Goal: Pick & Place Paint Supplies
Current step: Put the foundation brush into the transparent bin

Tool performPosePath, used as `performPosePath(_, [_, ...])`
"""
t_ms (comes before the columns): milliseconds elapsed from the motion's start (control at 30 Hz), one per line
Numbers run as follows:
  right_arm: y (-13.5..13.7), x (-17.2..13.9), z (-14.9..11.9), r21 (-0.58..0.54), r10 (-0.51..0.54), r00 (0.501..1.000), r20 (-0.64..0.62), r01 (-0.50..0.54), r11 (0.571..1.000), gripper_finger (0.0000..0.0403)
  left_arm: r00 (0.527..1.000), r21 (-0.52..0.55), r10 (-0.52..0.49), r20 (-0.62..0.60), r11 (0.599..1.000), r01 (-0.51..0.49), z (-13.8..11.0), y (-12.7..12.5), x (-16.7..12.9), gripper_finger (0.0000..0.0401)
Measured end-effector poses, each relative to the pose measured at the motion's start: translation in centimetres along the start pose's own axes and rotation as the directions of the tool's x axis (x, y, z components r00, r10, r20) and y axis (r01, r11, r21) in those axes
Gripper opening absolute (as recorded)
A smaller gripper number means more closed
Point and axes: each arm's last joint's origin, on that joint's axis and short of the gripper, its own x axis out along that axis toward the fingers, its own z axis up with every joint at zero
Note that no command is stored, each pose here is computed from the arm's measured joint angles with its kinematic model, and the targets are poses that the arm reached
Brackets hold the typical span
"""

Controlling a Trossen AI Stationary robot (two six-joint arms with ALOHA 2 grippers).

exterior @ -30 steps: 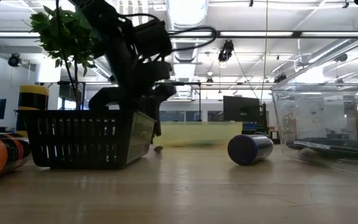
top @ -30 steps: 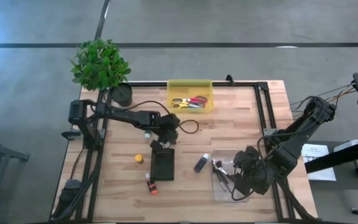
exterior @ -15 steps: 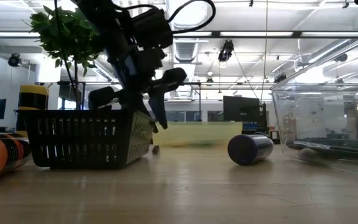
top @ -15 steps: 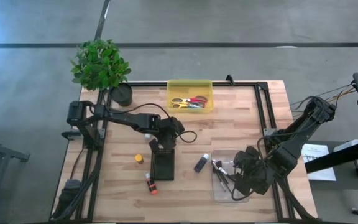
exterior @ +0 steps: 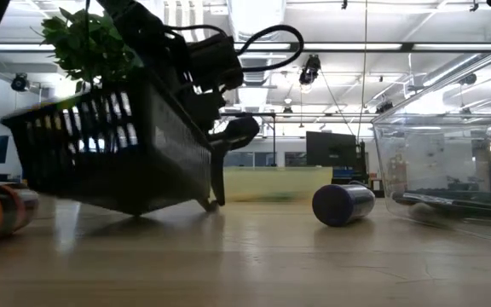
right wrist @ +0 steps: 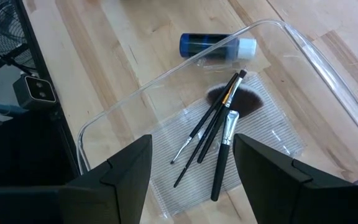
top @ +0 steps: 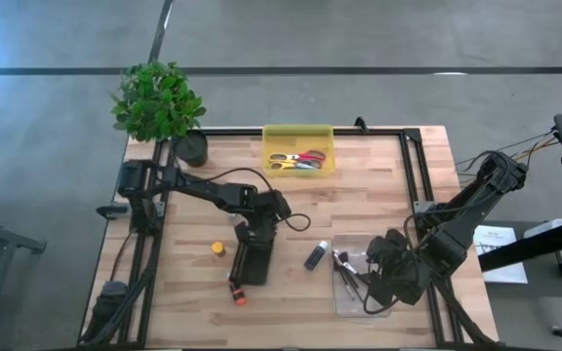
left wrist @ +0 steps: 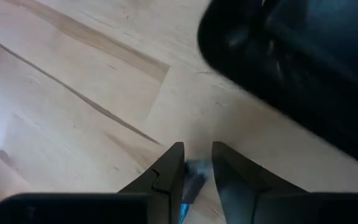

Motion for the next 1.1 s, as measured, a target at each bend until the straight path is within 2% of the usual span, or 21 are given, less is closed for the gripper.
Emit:
performPosePath(333, [0.0,0.0,0.0,-0.005,-0.001,1.000,0.000,0.001,1.000,0.0221,1.000,-0.023,0.000,-0.003,1.000,0.000,-0.5,0.2,0.4,0.0087])
performPosePath(567, [0.0,0.0,0.0,-0.004,-0.001,1.000,0.003,0.001,1.000,0.0221,1.000,-0.088,0.012,-0.018,0.996,-0.013,-1.0,0.6,0.2,0.0010])
performPosePath(833, [0.0,0.0,0.0,-0.003,-0.001,1.000,0.003,0.001,1.000,0.0221,0.995,-0.087,0.084,-0.052,0.992,-0.089,-1.0,1.3,-0.3,0.0003])
performPosePath(1100, [0.0,0.0,0.1,-0.010,-0.009,1.000,0.024,0.009,1.000,0.0221,0.983,-0.077,0.184,-0.011,0.980,-0.184,0.1,3.3,-1.8,0.0002])
